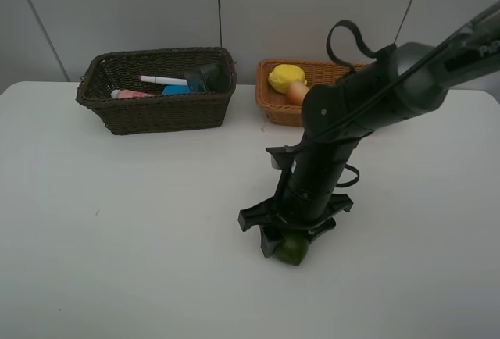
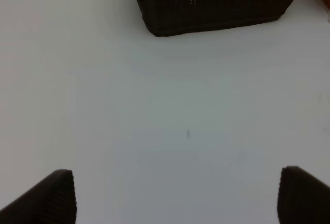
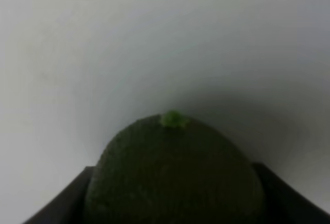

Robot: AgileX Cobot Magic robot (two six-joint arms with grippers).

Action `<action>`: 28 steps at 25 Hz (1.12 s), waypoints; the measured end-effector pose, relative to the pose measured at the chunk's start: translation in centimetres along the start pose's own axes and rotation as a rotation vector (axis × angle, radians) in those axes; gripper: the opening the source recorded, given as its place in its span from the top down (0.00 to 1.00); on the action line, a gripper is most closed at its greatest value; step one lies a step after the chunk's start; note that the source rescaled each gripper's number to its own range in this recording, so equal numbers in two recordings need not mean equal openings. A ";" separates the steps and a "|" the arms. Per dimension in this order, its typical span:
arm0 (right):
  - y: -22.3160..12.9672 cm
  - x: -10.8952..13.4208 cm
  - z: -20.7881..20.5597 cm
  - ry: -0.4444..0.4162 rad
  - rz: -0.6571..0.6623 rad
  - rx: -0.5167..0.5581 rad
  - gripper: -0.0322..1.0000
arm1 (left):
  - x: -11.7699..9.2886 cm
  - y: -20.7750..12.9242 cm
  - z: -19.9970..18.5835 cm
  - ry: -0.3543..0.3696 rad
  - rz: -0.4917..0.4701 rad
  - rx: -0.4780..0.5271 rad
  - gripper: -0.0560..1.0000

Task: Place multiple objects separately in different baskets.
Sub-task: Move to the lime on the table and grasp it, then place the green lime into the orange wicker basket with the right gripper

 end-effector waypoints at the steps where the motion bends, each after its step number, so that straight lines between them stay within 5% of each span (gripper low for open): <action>1: 0.0 0.0 0.0 0.000 -0.001 0.001 0.45 | 0.0 0.0 0.0 0.000 0.000 0.000 0.00; 7: -0.1 0.0 -1.9 -0.009 -0.041 -0.025 0.45 | 0.0 0.0 0.0 0.000 0.000 0.000 0.00; 13: 3.8 -0.6 -10.8 -0.071 -0.163 -0.266 0.45 | 0.0 0.0 0.0 0.000 0.000 0.000 0.00; 20: 14.3 -8.9 -16.9 -0.114 0.010 -0.503 0.45 | 0.0 0.0 0.0 0.000 0.000 0.000 0.00; 28: 21.1 -14.8 -15.1 -0.113 0.111 -0.518 0.41 | 0.0 0.0 0.0 0.000 0.000 -0.001 0.00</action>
Point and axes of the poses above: a point on each arm's last joint axis where the gripper is mounted, z pointing out along that axis toward the gripper, x along the wrist's bending axis when the last joint is at zero, y = z × x, the point moved 7 cm from there along z, pointing out along that axis toward the gripper, and after that the axes turned 7 degrees about z, right-handed, at the moved point
